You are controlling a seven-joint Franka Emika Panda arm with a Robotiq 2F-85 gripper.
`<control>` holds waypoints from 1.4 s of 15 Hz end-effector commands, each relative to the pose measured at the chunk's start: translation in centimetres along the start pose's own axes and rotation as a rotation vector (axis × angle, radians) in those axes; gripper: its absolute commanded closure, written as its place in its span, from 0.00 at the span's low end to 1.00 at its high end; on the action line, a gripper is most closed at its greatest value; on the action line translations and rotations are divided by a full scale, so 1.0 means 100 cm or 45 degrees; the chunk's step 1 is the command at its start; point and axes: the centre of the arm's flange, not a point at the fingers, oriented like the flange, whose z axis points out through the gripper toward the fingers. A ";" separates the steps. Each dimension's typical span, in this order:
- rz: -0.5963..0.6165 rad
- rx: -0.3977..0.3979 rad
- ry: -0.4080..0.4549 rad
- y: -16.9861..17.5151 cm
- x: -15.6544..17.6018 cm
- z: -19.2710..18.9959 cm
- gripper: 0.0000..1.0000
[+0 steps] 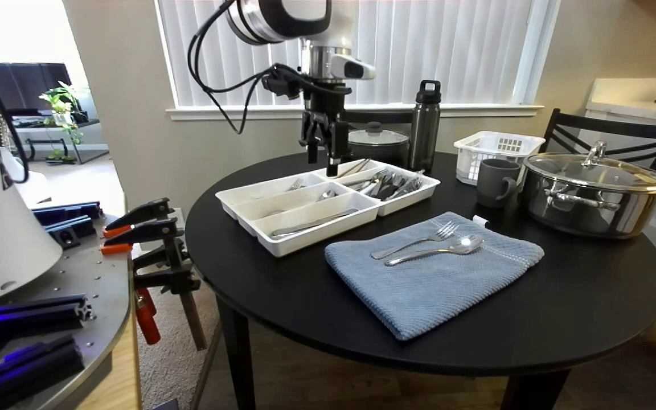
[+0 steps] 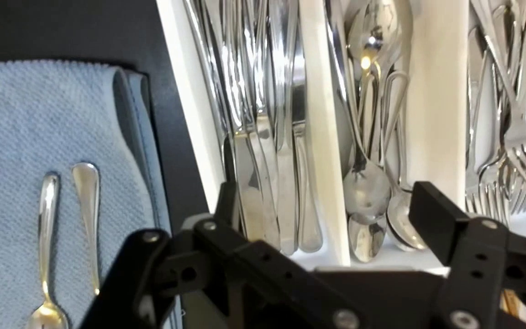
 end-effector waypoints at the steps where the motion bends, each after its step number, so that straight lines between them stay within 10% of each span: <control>1: -0.021 0.039 -0.035 -0.002 -0.017 0.016 0.34; 9: 0.073 0.018 -0.130 0.018 -0.019 0.055 0.70; 14: 0.106 0.007 -0.174 0.029 -0.020 0.072 0.57; 21: 0.134 -0.027 -0.166 0.040 -0.010 0.081 0.65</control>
